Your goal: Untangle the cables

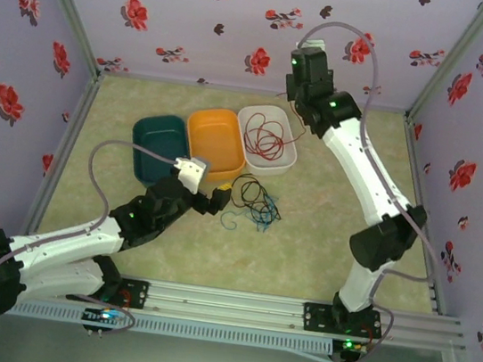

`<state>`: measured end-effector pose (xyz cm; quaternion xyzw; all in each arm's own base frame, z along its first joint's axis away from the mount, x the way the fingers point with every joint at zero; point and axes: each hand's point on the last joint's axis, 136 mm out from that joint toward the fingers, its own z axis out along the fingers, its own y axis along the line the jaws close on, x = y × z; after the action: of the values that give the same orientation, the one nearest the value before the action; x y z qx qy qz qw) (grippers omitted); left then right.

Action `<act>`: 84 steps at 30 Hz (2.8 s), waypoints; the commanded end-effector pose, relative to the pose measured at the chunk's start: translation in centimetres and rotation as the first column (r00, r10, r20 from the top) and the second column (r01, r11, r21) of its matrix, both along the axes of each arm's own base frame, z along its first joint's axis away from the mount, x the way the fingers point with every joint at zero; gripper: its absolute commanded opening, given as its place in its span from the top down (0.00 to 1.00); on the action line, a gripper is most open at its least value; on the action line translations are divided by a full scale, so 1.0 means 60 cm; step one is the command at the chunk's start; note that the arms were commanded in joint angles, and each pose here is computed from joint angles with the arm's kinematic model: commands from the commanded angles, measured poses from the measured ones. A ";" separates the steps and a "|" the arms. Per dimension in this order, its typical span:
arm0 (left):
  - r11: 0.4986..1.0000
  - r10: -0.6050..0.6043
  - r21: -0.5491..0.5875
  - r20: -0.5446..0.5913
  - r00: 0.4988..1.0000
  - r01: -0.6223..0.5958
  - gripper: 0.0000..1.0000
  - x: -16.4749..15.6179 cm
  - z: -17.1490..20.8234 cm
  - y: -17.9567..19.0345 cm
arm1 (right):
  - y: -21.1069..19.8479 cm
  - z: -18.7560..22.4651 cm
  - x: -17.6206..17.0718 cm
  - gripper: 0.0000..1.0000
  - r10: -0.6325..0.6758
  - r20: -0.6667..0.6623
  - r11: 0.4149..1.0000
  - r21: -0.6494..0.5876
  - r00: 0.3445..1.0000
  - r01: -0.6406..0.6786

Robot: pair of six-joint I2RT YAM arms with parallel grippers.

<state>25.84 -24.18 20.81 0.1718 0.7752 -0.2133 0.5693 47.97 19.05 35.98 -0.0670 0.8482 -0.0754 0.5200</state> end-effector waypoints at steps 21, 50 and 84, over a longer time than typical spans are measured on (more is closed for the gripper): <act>1.000 0.023 0.000 -0.018 1.000 -0.023 0.00 0.010 -0.010 -0.001 | 0.062 -0.246 0.062 1.00 -0.001 -0.382 0.999 -0.051 0.924 -0.020; 1.000 -0.012 -0.003 -0.046 0.999 0.012 0.00 0.015 -0.024 -0.024 | 0.051 -0.440 0.123 0.98 -0.070 -0.483 0.997 -0.061 0.873 0.047; 0.996 -0.051 0.058 -0.289 0.956 0.071 0.08 0.038 -0.093 -0.101 | -0.011 -0.241 -0.075 0.39 0.008 -0.335 0.970 0.232 0.942 0.074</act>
<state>28.08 -28.97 16.15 0.1788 0.8348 -0.2157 0.4739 44.47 19.28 20.80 -0.0403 0.9365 0.0214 0.3477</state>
